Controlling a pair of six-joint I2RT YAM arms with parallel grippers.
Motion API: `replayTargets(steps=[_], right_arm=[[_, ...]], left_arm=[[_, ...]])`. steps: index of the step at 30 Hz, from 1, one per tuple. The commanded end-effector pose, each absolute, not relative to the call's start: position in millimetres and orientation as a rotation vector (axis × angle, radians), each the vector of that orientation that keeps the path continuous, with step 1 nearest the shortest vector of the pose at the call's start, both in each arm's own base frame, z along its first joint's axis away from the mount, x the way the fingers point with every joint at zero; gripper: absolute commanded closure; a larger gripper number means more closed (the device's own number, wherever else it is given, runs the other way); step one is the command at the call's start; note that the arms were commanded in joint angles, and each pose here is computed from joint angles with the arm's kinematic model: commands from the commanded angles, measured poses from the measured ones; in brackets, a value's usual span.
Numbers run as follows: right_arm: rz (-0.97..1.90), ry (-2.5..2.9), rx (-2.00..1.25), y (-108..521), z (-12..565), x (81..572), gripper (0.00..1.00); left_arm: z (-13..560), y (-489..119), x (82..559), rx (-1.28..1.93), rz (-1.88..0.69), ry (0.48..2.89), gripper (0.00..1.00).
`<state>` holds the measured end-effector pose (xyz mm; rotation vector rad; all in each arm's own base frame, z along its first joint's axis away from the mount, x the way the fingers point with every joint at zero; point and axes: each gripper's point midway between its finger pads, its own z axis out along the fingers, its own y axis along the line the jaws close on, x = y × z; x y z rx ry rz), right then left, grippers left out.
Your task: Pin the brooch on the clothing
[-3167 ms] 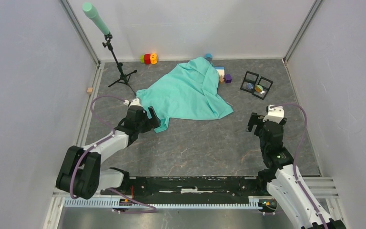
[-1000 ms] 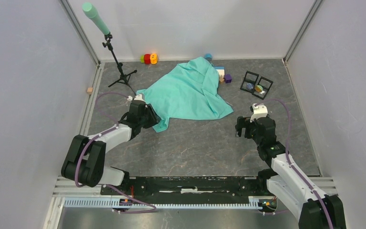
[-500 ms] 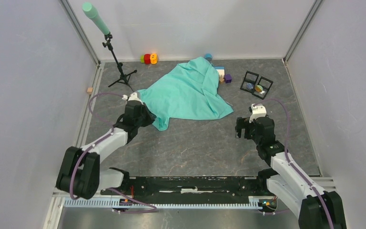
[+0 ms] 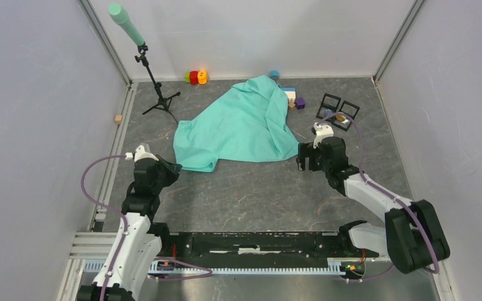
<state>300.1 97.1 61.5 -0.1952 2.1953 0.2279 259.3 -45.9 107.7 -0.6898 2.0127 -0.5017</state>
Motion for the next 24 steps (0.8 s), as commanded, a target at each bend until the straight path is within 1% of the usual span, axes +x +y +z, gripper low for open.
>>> replayTargets(steps=[1, 3, 7, 8, 9, 11, 14, 17, 20, 21, 24], right_arm=[[0.183, 2.116, -0.153, 101, 87, 343, 0.11], [0.207, 2.127, -0.158, 107, 83, 351, 0.15], [0.248, 2.142, -0.185, 119, 76, 364, 0.23], [0.247, 2.145, -0.19, 121, 76, 368, 0.25], [0.244, 2.155, -0.192, 121, 72, 370, 0.27], [0.241, 2.17, -0.197, 123, 67, 375, 0.3], [0.288, 2.192, -0.222, 132, 58, 376, 0.34], [0.314, 2.198, -0.225, 135, 54, 375, 0.36], [0.306, 2.203, -0.221, 134, 53, 374, 0.36], [0.304, 2.201, -0.224, 134, 53, 374, 0.36], [0.295, 2.201, -0.222, 132, 53, 374, 0.37]], left_arm=[[103, -46, 247, -0.817, -0.546, 2.001, 0.95], [97, -47, 244, -0.843, -0.557, 2.008, 0.91], [83, -48, 240, -0.885, -0.563, 2.035, 0.77], [81, -49, 239, -0.888, -0.572, 2.04, 0.76], [78, -51, 239, -0.892, -0.581, 2.045, 0.73], [72, -53, 237, -0.9, -0.594, 2.057, 0.65], [64, -50, 234, -0.908, -0.568, 2.074, 0.45], [56, -38, 230, -0.924, -0.474, 2.081, 0.34], [49, -26, 226, -0.944, -0.389, 2.074, 0.31], [47, -25, 226, -0.943, -0.383, 2.071, 0.3], [42, -23, 228, -0.948, -0.376, 2.063, 0.29]])
